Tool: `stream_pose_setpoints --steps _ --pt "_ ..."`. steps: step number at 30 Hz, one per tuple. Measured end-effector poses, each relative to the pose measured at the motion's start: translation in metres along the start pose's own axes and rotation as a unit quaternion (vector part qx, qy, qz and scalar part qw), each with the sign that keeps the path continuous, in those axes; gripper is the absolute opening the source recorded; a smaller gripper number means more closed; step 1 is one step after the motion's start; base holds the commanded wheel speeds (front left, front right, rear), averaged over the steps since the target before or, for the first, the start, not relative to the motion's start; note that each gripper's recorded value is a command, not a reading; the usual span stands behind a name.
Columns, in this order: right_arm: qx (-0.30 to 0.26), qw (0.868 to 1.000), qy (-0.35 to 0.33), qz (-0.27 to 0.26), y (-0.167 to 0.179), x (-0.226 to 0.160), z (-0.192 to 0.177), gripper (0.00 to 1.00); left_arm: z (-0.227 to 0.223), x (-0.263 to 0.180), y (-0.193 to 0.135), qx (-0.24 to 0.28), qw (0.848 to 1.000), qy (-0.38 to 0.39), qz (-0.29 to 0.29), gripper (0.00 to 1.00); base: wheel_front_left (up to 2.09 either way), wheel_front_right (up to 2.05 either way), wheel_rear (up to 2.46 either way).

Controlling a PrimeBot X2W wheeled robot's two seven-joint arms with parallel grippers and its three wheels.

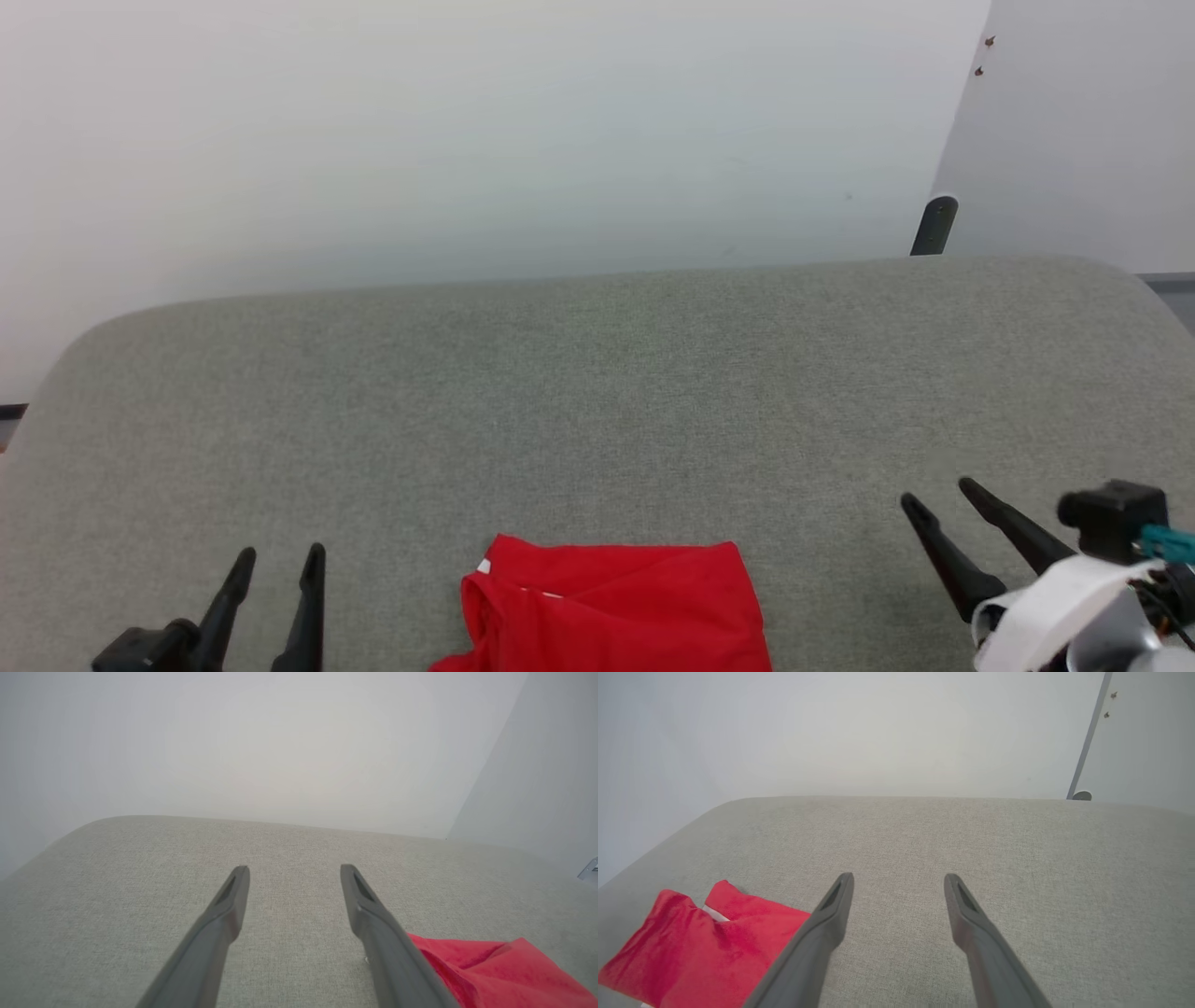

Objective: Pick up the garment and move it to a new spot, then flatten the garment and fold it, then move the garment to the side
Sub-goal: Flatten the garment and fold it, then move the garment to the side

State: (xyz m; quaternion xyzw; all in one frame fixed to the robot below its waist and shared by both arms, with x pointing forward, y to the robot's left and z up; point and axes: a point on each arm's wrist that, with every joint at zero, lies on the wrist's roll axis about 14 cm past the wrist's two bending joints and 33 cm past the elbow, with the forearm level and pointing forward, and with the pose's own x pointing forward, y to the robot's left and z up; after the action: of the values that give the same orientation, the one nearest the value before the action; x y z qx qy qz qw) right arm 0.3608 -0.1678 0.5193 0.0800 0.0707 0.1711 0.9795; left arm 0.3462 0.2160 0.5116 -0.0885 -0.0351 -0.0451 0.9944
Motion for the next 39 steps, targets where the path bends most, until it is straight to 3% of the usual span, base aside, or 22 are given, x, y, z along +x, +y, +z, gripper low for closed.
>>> stream_pose_setpoints --steps 14,26,39 --pt "0.020 0.998 -0.021 -0.050 -0.022 -0.025 -0.009 1.00 0.013 -0.010 0.014 0.023 0.999 -0.022 0.022 1.00 0.00 0.00 0.00" --pt "0.026 0.998 -0.015 -0.054 -0.019 -0.026 -0.013 1.00 0.011 -0.012 0.013 0.022 0.999 -0.021 0.025 1.00 0.00 0.00 0.00" --pt "0.034 0.996 0.071 0.035 0.040 -0.001 -0.047 1.00 0.013 -0.030 0.043 0.029 0.997 -0.020 0.069 1.00 0.00 0.00 0.00"
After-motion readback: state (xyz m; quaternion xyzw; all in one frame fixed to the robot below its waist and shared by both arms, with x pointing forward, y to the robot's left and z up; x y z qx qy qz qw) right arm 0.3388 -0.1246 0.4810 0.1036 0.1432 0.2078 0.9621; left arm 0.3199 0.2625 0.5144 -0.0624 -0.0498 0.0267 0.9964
